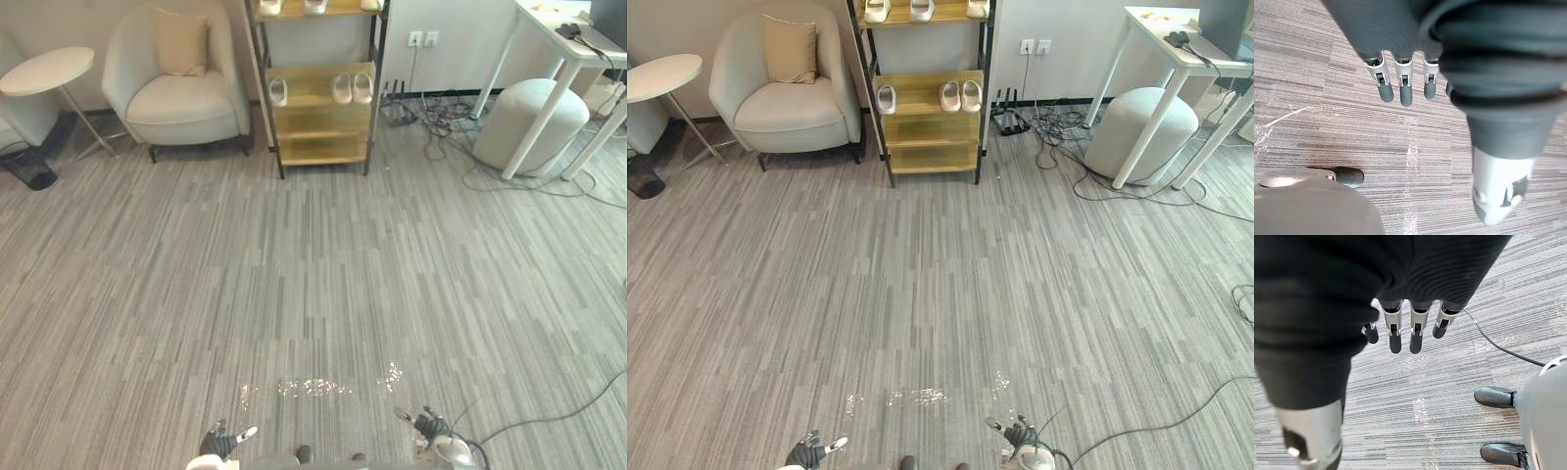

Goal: Organize the slippers on the shoe rack

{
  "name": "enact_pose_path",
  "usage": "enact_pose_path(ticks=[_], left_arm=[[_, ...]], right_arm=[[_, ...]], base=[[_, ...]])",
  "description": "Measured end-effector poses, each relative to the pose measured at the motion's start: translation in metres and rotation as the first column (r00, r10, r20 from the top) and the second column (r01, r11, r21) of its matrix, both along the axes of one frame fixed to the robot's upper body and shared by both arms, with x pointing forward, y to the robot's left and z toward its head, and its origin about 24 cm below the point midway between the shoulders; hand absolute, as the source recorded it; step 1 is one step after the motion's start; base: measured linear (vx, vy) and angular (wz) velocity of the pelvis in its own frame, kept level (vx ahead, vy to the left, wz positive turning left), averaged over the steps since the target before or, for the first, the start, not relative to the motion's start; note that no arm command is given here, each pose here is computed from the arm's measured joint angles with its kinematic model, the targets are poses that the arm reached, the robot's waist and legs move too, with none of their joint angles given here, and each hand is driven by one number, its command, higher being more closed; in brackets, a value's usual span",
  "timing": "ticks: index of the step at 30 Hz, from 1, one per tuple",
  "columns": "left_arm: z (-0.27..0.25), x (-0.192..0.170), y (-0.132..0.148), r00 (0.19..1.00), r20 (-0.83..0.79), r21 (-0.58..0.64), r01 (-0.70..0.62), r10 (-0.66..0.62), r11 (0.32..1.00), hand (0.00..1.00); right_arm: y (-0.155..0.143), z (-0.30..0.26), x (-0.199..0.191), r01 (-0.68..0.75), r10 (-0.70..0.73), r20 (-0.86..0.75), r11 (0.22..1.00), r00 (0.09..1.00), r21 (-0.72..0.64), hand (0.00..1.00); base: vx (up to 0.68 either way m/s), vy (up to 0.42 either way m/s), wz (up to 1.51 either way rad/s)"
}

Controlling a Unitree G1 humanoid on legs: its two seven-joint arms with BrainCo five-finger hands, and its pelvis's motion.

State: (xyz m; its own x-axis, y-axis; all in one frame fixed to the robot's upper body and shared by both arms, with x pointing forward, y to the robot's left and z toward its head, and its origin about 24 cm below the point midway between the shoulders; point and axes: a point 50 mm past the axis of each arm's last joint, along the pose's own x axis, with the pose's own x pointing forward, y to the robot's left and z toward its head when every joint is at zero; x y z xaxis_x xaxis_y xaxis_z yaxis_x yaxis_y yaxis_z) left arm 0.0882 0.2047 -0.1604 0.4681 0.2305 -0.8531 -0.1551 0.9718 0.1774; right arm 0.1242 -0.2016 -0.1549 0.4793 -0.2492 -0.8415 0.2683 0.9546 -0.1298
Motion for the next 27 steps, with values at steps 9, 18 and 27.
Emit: enact_pose_path(ticks=[9,18,27], left_arm=[[0.0005,0.0021,0.0001,1.000,0.002,0.005,0.021,-0.021,1.000,0.00],[0.0002,0.0014,0.0005,1.000,0.000,0.003,0.015,-0.015,1.000,0.00],[0.0008,0.0018,0.0029,1.000,0.003,0.005,0.006,-0.006,1.000,0.00]], right_arm=[[0.0002,-0.0008,-0.0019,0.001,-0.001,-0.008,1.000,1.000,0.001,0.00],[0.0005,-0.0014,-0.0036,0.003,-0.002,-0.013,1.000,1.000,0.003,0.00],[0.0013,-0.0013,-0.0031,0.005,-0.005,-0.011,1.000,1.000,0.005,0.00]], base=[[0.00,0.000,0.00],[0.00,0.000,0.00],[0.00,0.006,0.00]])
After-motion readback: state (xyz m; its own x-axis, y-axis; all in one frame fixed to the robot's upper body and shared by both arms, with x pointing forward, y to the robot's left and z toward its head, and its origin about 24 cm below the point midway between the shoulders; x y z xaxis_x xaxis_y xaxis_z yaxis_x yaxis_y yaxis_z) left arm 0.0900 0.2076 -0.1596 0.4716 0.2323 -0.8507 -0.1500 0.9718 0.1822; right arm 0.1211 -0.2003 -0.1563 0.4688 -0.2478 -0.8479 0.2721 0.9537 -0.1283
